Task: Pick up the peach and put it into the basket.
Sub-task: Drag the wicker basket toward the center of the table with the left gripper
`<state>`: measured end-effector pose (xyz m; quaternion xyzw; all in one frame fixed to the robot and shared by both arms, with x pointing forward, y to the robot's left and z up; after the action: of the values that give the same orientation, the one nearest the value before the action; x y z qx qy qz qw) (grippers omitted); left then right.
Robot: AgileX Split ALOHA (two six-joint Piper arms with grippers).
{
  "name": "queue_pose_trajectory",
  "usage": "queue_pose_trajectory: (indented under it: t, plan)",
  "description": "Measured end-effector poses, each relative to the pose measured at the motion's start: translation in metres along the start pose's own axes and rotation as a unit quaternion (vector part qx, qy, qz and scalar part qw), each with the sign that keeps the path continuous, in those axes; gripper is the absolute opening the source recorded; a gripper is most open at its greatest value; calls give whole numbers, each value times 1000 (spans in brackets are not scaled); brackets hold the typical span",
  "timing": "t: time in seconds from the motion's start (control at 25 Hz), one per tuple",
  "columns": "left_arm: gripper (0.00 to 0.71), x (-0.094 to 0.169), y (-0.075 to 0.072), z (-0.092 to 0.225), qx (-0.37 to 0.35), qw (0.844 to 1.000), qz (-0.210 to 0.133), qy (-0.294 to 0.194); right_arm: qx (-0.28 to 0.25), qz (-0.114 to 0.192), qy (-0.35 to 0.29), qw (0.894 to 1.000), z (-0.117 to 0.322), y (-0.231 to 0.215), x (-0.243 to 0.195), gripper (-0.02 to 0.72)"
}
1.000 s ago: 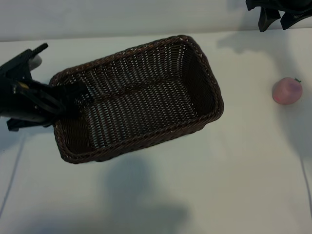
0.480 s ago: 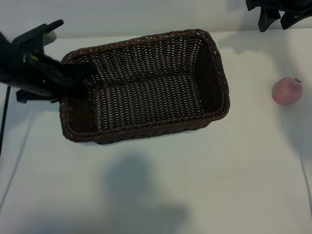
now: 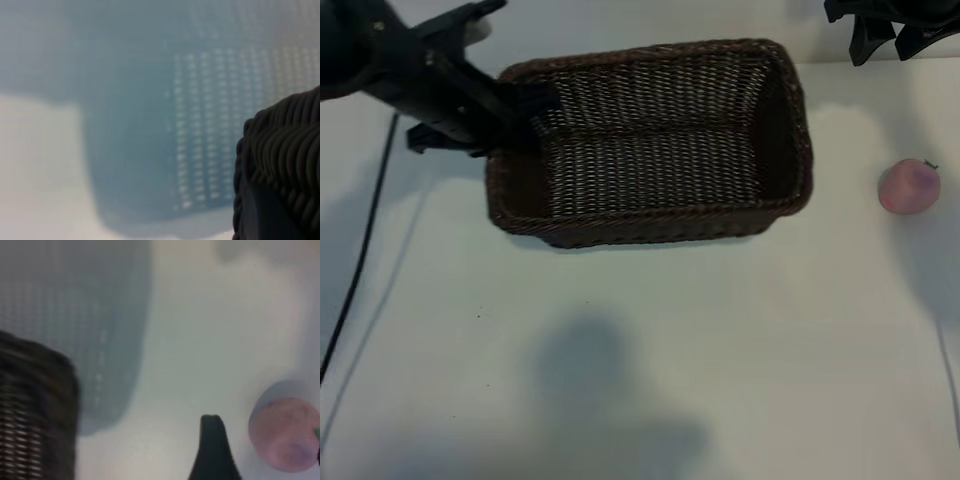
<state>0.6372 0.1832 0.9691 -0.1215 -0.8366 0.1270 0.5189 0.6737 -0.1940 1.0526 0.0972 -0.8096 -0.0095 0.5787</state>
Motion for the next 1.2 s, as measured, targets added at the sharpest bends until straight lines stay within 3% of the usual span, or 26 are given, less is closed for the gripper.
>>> queue_pose_trajectory:
  t: [0.12,0.32,0.72,1.2]
  plan:
    - [93,-19,-15,0,-17,1000,8,14,0,0,0,1000,0,0,0,484]
    - [93,-45,-25,-1,-30,999,12,30,0,0,0,1000,0,0,0,484]
    - [93,-68,-18,5,-25,998,5,52,0,0,0,1000,0,0,0,484]
    - [93,-70,-18,6,-25,998,4,53,0,0,0,1000,0,0,0,484]
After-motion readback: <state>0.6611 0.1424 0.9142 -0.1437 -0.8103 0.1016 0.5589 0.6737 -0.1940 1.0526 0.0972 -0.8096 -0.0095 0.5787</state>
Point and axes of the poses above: a point on each arm's last joint axis where the gripper is mounted, x pointing back along that axis away from the gripper, y along the wrist's bending axis when the last joint is at zero, z = x × y, the point moved 2 cm from there along -x, pointing out along that axis toward the gripper, and after that the axes turned 5 degrees about -x, right-handed, at the moved point
